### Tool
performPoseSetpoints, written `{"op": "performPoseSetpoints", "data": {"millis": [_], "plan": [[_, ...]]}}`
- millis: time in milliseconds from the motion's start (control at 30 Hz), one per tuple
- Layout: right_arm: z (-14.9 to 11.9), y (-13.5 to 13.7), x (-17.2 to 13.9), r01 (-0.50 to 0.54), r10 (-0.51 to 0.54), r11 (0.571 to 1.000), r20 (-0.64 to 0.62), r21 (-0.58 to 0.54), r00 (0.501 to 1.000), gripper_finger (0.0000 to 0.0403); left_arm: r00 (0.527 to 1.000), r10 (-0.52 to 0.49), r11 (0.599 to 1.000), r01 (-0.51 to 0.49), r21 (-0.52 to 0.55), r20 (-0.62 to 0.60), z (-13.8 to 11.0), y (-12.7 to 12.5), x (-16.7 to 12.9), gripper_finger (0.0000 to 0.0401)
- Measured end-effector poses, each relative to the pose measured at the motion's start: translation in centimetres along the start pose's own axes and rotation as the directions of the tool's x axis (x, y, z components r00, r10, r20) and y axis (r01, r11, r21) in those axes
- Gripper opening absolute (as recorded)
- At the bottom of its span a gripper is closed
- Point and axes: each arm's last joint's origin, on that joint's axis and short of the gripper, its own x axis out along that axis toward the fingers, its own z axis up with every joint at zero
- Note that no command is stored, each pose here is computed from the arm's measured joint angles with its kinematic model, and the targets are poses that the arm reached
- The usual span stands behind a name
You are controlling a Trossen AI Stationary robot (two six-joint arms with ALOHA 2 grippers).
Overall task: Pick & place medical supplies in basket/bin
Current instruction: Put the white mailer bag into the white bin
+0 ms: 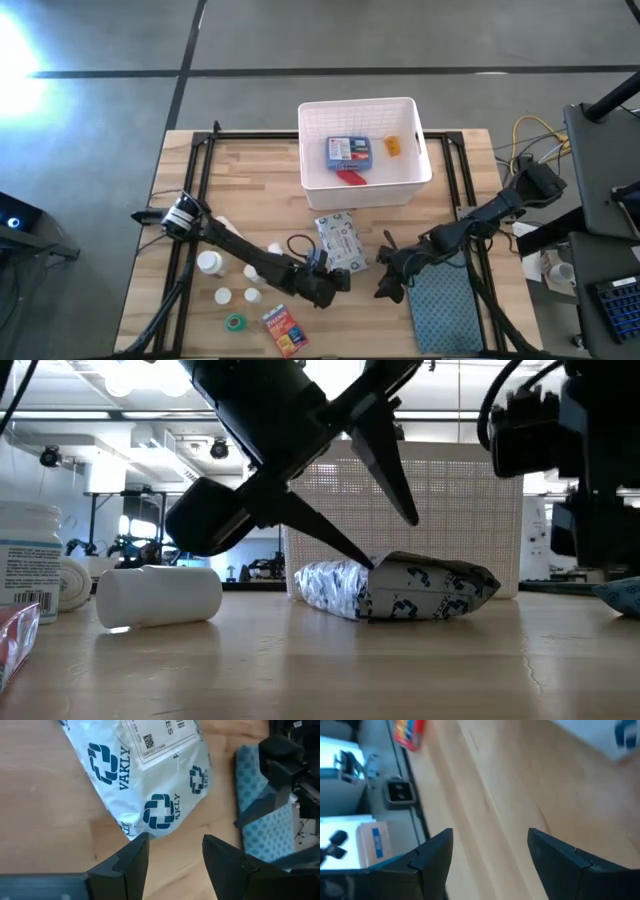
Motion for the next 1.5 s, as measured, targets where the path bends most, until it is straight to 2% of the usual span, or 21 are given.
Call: {"op": "performPoseSetpoints", "data": {"millis": [167, 267, 367, 467, 600, 767, 1167, 1500], "plan": [[0.5, 0.6, -1.5, -0.003, -0.003, 0.999, 0.135, 0.041, 0.991, 0.0269, 0.994, -0.046, 0.999, 0.046, -0.002, 0.099, 0.5, -0.8, -1.0, 0.0166], [0.6, 0.3, -2.4, 0.050, -0.067, 0.995, 0.198, 0.090, 0.978, 0.0283, 0.989, -0.073, 0.997, 0.070, 0.024, 0.130, 1.0, -1.6, -2.2, 0.0166], [1.1, -1.1, -2.7, 0.135, -0.165, 0.981, 0.224, 0.142, 0.961, 0.0293, 0.989, -0.028, 0.998, 0.019, 0.064, 0.142, 1.6, -1.3, -2.5, 0.0166], [1.9, -2.1, -2.8, 0.170, -0.198, 0.976, 0.238, 0.134, 0.951, 0.0299, 0.988, 0.037, 0.995, -0.051, 0.085, 0.153, 2.3, -0.8, -2.3, 0.0166], [2.3, -2.1, -2.9, 0.161, -0.178, 0.983, 0.236, 0.090, 0.955, 0.0304, 0.986, 0.061, 0.996, -0.070, 0.054, 0.158, 3.5, -0.8, -1.8, 0.0166], [2.6, -1.4, -3.2, 0.137, -0.138, 0.990, 0.234, 0.021, 0.962, 0.0306, 0.988, 0.028, 0.998, -0.037, 0.055, 0.154, 3.9, -2.1, -2.1, 0.0166], [3.4, -2.7, -2.7, 0.127, -0.139, 0.988, 0.139, 0.088, 0.981, 0.0307, 0.988, 0.040, 0.999, -0.045, 0.029, 0.147, 3.8, -1.7, -1.9, 0.0166], [4.2, -4.6, -0.8, 0.150, -0.162, 0.985, 0.143, 0.089, 0.976, 0.0303, 0.991, 0.070, 0.997, -0.074, 0.035, 0.118, 3.8, 0.0, -1.2, 0.0166]]}}
